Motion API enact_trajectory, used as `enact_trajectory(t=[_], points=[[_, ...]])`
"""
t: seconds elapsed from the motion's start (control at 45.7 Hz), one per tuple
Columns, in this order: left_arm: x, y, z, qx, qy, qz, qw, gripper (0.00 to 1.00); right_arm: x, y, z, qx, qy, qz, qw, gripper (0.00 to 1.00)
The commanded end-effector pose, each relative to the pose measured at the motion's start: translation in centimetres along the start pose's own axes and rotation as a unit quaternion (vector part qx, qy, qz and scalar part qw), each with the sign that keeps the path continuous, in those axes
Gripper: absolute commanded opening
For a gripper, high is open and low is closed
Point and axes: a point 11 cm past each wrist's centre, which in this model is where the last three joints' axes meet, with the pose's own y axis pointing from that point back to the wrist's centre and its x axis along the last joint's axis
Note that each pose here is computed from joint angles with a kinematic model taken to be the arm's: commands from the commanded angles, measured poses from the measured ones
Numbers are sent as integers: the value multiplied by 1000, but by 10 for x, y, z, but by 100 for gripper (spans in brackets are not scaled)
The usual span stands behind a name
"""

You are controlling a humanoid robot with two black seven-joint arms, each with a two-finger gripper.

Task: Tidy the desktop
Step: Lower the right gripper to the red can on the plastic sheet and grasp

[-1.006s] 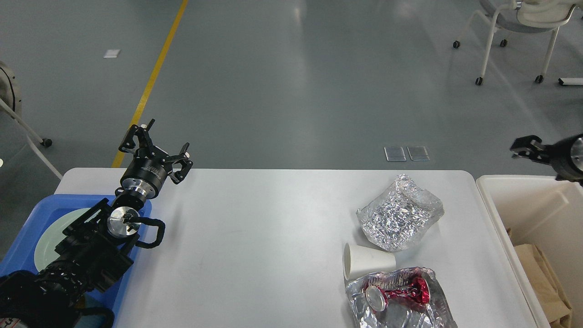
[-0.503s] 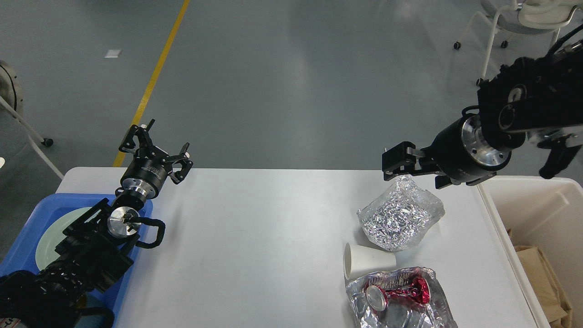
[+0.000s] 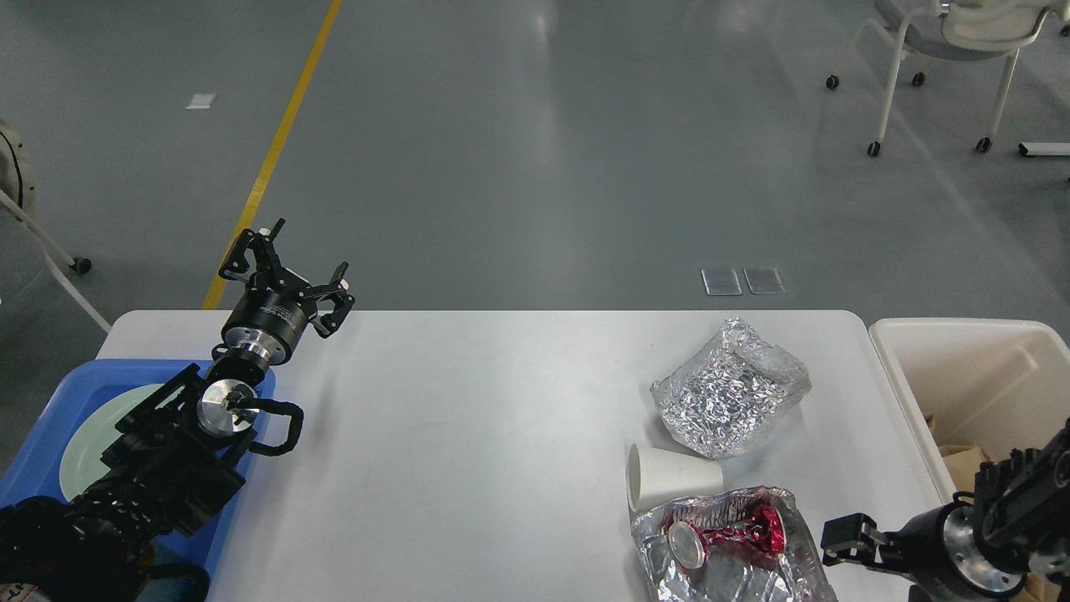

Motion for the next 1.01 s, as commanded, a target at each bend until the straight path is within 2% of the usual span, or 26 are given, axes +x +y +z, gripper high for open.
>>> enact_trajectory(t=[0.0,0.131,0.438,0.503,0.569,0.656,0.678,0.722,0.788,0.875,0.985], points=[[0,0,0,-1,0,0,1000,98,-9,-12,-12,44,1,8,999,100],[0,0,0,-1,0,0,1000,98,-4,-15,-21,68,8,25,997,100],[1,0,0,0,0,1,1000,98,-12,-50,-8,58,36,26,997,100],[0,0,0,-1,0,0,1000,98,-16,-54,-8,63,41,24,997,96],[0,0,0,-1,0,0,1000,98,-16,-58,-7,61,43,28,997,87],[0,0,0,-1,0,0,1000,98,-17,-67,-2,57,41,30,997,64],[0,0,0,-1,0,0,1000,98,-18,-69,-1,55,42,32,997,56],[0,0,0,-1,0,0,1000,98,-18,-73,2,52,44,33,997,32],[0,0,0,-1,0,1,1000,98,-19,-76,7,49,46,41,997,11],[0,0,0,0,0,0,1000,98,-22,-78,10,46,47,45,997,0],[0,0,0,-1,0,0,1000,98,-25,-79,11,45,47,44,997,0]])
